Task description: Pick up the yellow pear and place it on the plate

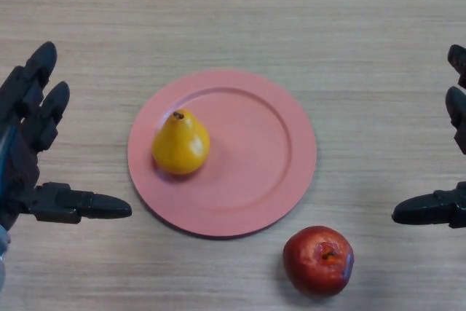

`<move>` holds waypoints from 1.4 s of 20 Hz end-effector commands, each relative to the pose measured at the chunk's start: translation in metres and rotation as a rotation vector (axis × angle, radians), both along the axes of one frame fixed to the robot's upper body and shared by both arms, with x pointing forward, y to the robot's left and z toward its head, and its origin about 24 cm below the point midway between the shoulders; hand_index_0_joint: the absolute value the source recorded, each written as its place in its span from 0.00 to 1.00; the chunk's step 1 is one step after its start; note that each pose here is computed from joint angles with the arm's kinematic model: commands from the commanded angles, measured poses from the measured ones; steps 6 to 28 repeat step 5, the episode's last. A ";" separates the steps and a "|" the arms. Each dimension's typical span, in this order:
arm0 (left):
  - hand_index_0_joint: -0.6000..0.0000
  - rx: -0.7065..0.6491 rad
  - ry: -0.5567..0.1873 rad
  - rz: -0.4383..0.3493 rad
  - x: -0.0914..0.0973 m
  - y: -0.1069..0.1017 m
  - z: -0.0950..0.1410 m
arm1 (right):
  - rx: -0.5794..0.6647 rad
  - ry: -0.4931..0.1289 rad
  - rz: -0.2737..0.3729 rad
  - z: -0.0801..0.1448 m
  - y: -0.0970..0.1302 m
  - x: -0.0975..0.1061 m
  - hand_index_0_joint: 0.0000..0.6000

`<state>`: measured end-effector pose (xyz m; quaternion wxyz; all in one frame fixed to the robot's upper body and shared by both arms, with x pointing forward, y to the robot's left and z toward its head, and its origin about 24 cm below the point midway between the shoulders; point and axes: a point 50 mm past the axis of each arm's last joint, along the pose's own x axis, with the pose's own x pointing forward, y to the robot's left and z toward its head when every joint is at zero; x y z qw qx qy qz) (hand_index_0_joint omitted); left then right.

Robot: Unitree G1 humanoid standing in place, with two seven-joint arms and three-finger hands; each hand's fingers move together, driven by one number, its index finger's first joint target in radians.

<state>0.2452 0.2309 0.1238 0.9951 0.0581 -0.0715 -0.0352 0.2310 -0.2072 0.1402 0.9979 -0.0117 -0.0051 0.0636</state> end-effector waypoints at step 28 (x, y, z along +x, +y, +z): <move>1.00 0.045 -0.203 0.048 0.001 0.010 0.038 | -0.016 -0.262 -0.011 0.037 -0.008 -0.001 0.00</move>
